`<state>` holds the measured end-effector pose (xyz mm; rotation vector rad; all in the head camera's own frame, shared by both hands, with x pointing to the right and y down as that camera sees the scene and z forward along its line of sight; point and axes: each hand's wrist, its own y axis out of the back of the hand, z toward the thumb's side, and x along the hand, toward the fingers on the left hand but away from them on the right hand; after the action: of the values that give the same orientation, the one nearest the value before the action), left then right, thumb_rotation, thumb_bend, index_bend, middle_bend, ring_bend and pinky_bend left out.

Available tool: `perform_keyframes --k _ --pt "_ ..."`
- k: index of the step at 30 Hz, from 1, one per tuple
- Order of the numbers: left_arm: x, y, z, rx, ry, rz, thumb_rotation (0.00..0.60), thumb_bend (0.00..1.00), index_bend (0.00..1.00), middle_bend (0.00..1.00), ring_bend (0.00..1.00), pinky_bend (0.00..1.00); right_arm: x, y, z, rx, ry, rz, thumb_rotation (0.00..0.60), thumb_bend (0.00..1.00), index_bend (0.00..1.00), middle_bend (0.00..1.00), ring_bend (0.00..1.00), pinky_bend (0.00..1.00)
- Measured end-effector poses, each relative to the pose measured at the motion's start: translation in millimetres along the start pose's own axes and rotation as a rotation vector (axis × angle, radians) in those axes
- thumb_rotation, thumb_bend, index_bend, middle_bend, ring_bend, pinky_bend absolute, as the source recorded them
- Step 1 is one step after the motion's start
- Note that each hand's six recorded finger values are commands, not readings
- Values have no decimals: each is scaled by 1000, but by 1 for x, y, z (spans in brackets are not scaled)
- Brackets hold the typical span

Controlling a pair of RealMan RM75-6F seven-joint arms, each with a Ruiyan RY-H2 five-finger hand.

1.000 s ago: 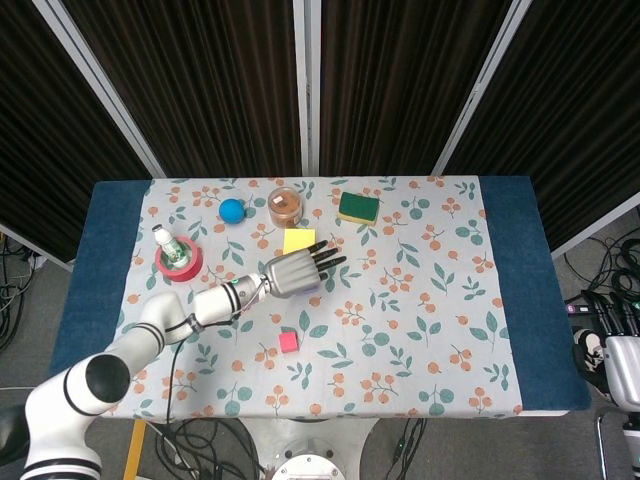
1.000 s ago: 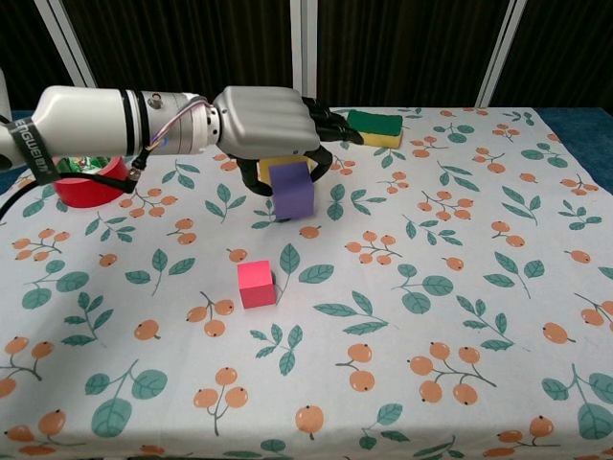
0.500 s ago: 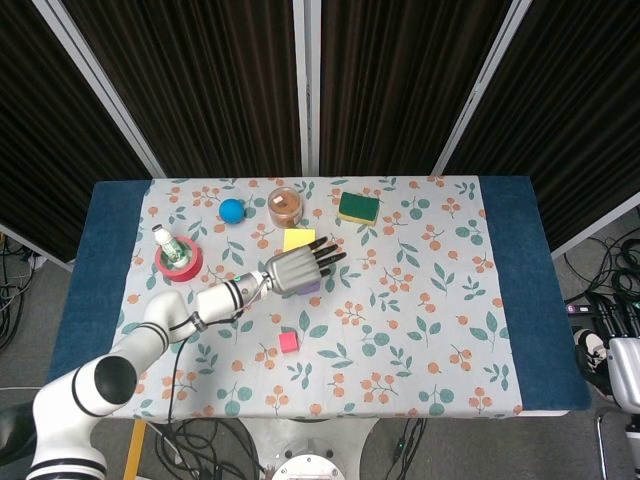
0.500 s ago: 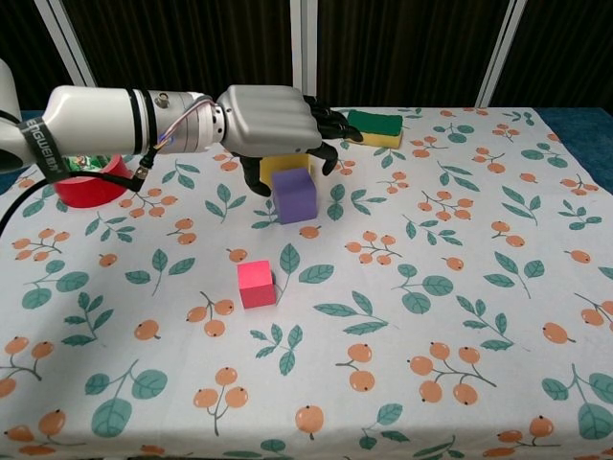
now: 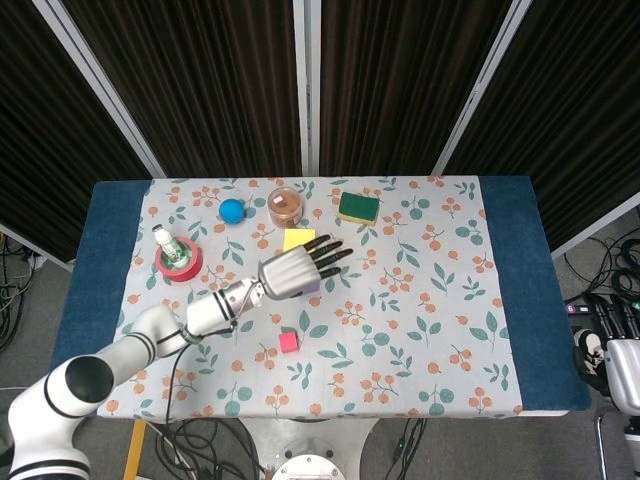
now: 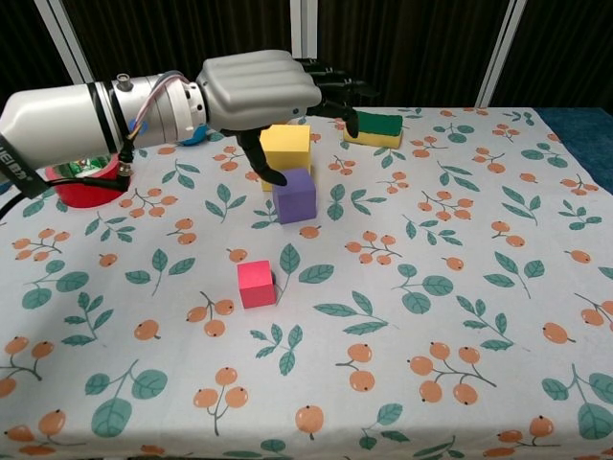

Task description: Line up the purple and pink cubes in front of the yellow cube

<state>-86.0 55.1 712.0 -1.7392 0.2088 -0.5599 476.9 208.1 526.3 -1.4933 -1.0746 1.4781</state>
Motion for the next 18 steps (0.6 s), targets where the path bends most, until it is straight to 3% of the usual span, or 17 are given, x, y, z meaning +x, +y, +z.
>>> perform_keyframes --k 7,18 --pt "24 0 18 -79 26 -1 600 118 278 64 62 129 0 2 0 2 -2 -5 600 364 7 96 0 102" --pt "42 -23 27 8 60 -58 600 23 186 5 43 120 3 3 -3 -3 -12 -12 600 364 7 96 0 102"
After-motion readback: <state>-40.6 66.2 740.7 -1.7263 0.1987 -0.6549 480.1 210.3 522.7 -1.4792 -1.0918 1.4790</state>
